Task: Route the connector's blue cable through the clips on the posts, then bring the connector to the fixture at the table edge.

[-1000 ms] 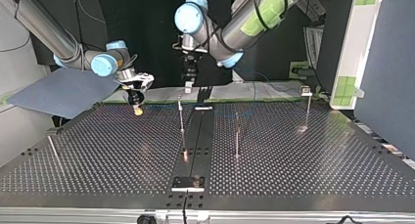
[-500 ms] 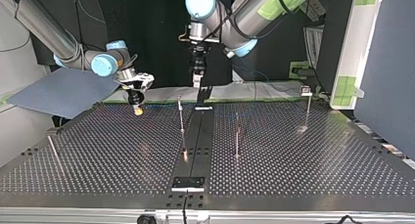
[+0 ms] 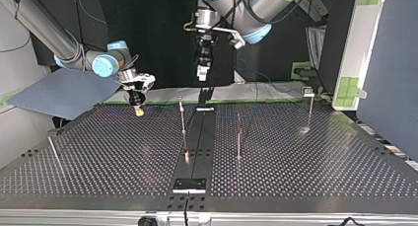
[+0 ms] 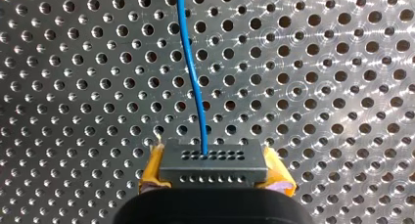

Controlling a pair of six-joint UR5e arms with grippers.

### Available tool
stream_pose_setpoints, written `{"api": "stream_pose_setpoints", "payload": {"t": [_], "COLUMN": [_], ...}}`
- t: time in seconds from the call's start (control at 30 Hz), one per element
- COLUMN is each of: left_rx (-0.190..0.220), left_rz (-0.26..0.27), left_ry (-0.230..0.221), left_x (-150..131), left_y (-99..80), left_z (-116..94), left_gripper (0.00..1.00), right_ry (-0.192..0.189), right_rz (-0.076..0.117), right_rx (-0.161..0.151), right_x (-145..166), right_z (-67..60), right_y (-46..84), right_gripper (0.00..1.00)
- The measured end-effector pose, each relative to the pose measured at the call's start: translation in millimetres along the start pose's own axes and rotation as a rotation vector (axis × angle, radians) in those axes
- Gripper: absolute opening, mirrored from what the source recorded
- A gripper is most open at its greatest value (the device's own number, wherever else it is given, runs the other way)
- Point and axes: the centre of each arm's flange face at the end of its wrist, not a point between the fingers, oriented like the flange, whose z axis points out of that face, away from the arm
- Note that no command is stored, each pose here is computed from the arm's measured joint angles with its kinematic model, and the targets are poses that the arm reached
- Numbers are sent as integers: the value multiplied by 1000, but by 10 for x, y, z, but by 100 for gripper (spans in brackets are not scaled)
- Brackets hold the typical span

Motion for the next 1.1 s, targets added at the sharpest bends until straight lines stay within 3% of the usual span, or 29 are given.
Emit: {"api": "stream_pose_setpoints", "payload": {"t": [0.37,0.57,0.8,0.9,1.1], "left_rx": [17,49,60,59,40], "left_rz": [-65,-131,-175,-184,-164], "left_ry": [-16,-47,-90,-103,-76], "left_x": [-182,-293,-408,-432,-205], "left_y": [159,243,332,385,527], "left_z": [-294,-396,-526,-595,-693], "left_gripper": [100,100,100,100,100], "right_ry": [-4,-6,-14,-25,-43], "right_rz": [4,6,9,11,17], "right_rx": [0,0,-1,-11,-51], "right_x": [-4,-6,-14,-23,-37], "right_z": [-3,-6,-14,-26,-50], "right_y": [-3,-3,-3,19,93], "right_gripper": [0,0,0,0,0]}}
